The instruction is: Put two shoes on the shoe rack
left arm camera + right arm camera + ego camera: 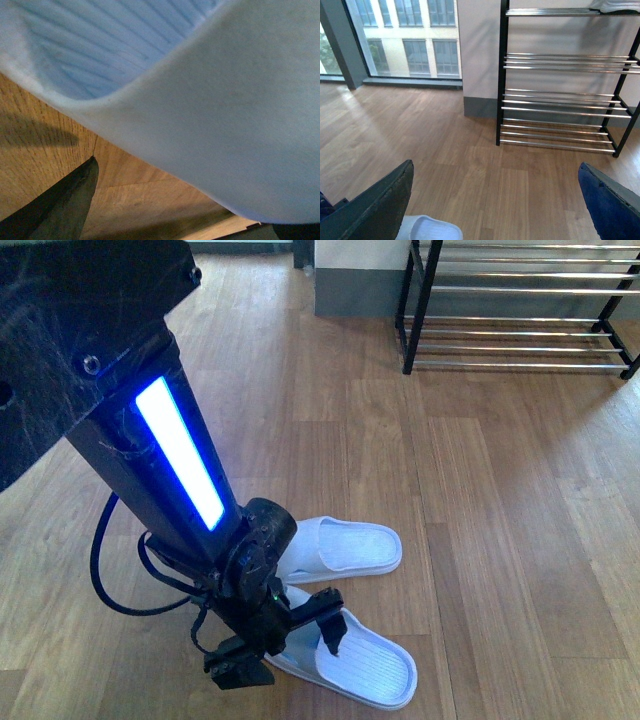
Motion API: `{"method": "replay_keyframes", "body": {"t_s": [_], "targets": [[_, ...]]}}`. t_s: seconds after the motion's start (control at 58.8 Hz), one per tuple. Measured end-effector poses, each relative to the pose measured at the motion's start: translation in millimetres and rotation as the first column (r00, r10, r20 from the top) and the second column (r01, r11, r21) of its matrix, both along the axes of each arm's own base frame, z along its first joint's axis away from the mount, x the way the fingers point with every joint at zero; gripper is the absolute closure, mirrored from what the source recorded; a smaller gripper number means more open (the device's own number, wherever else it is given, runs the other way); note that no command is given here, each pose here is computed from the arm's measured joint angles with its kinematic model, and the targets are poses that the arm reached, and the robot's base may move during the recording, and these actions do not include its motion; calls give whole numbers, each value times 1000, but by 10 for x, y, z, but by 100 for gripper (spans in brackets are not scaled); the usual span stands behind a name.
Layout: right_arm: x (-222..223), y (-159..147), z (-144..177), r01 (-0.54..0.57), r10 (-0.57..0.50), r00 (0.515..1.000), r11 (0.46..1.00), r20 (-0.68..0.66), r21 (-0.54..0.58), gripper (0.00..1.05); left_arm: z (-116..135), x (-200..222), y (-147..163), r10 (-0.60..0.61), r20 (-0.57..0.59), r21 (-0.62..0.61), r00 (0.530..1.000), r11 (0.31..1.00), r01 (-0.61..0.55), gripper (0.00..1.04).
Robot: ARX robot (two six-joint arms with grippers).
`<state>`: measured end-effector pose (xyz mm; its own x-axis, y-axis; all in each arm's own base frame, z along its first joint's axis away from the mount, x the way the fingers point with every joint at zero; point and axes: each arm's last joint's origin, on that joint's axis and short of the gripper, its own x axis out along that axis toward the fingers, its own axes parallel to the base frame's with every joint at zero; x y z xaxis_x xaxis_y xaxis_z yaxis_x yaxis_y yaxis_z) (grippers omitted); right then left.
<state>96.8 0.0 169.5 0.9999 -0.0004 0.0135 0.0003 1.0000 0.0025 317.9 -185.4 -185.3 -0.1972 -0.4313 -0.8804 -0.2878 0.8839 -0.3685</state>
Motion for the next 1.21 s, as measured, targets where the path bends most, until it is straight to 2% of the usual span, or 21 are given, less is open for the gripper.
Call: {"method": "replay_keyframes", "body": {"t_s": [0.221,0.459,0.561,0.714,0.748,0.986,1.105,1.207], "targets": [[0,0,0,0,0,1000,1000,0,0,9,-54,5,31,-25,58,63,998,998,21,9],[0,0,0,0,0,1000,1000,0,0,9,-43,124,299,-106,224,300,969,953,34,9],[0,0,0,0,0,1000,1000,0,0,9,-29,168,398,-145,263,350,954,936,45,10],[0,0,0,0,0,1000,1000,0,0,9,-2,207,457,-162,275,384,948,922,46,31],[0,0,0,0,0,1000,1000,0,0,9,2,214,485,-165,275,392,947,919,46,39],[0,0,0,0,0,1000,1000,0,0,9,75,211,654,-190,262,496,946,868,37,67],[0,0,0,0,0,1000,1000,0,0,9,179,162,850,-181,242,545,953,838,21,83],[0,0,0,0,0,1000,1000,0,0,9,401,102,1090,-176,252,587,952,809,-6,100]]}}
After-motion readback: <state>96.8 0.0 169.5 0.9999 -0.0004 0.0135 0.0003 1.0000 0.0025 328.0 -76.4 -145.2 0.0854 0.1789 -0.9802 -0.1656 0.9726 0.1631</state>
